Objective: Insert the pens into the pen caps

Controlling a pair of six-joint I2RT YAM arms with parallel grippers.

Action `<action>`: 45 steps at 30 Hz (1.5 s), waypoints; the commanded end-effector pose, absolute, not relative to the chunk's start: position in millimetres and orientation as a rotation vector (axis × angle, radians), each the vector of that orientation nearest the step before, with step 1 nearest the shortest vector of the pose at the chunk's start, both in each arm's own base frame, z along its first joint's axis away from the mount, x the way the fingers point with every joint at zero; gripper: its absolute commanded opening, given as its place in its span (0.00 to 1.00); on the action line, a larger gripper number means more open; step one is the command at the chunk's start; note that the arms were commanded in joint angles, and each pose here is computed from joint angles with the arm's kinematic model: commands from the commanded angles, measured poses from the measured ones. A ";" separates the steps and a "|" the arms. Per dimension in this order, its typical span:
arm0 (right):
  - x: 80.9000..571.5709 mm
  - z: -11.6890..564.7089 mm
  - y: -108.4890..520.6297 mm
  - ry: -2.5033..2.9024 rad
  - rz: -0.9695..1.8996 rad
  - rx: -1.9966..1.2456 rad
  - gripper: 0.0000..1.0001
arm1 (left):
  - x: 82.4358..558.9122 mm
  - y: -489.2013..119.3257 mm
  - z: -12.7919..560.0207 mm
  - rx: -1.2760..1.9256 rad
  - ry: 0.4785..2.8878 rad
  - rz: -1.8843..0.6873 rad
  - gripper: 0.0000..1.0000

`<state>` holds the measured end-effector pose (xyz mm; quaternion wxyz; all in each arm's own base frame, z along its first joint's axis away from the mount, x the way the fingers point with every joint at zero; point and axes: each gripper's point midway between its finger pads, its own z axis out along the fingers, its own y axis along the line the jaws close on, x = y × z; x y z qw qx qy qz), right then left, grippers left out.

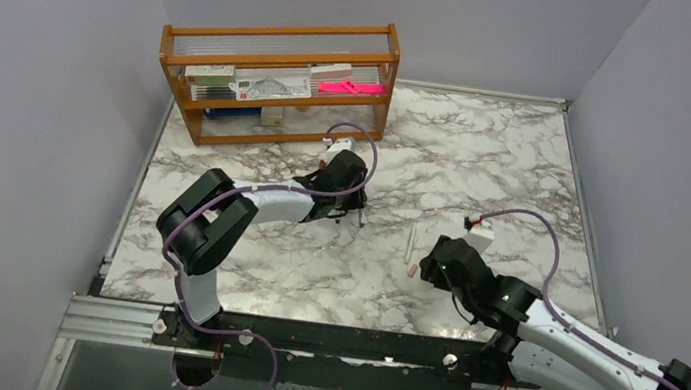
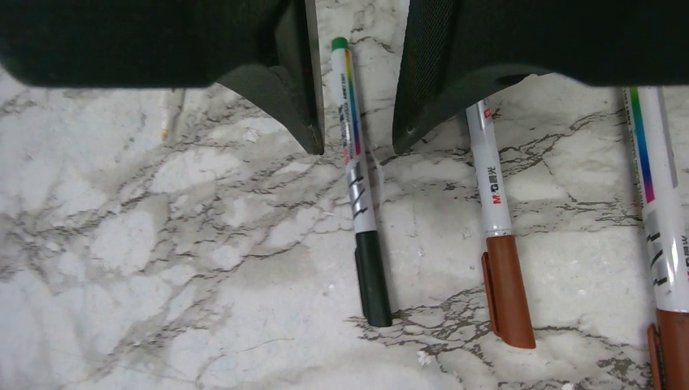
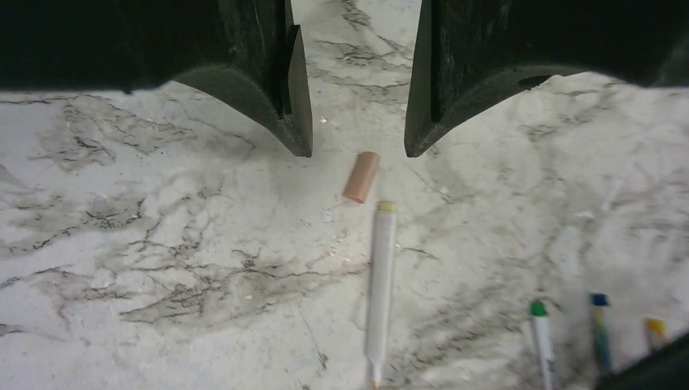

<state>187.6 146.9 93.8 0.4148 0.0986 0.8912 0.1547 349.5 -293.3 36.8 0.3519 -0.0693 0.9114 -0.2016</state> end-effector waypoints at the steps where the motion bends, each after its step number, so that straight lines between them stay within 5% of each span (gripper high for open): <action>1: 203.8 90.3 155.9 2.248 0.294 0.203 0.47 | 347.1 -305.0 100.7 -0.111 2.242 -0.681 0.39; 7: 231.6 85.0 181.8 2.274 0.181 0.113 0.46 | 332.4 -290.2 150.0 -0.083 2.148 -0.712 0.40; 18: 253.7 43.8 193.5 2.332 0.074 0.076 0.39 | 285.8 -241.2 148.9 -0.078 2.138 -0.657 0.39; 25: 256.1 24.1 200.4 2.385 0.051 0.043 0.19 | 273.2 -230.9 138.9 -0.077 2.150 -0.655 0.39; 28: 253.4 20.5 203.7 2.403 0.073 0.044 0.02 | 271.8 -232.3 136.4 -0.073 2.157 -0.664 0.39; 37: 241.9 66.2 237.7 2.293 0.501 0.099 0.01 | 265.2 -262.7 144.8 -0.019 2.070 -0.910 0.38; 45: 220.7 166.3 256.5 1.871 0.968 -0.046 0.01 | 239.6 -298.2 205.8 0.091 1.824 -1.320 0.69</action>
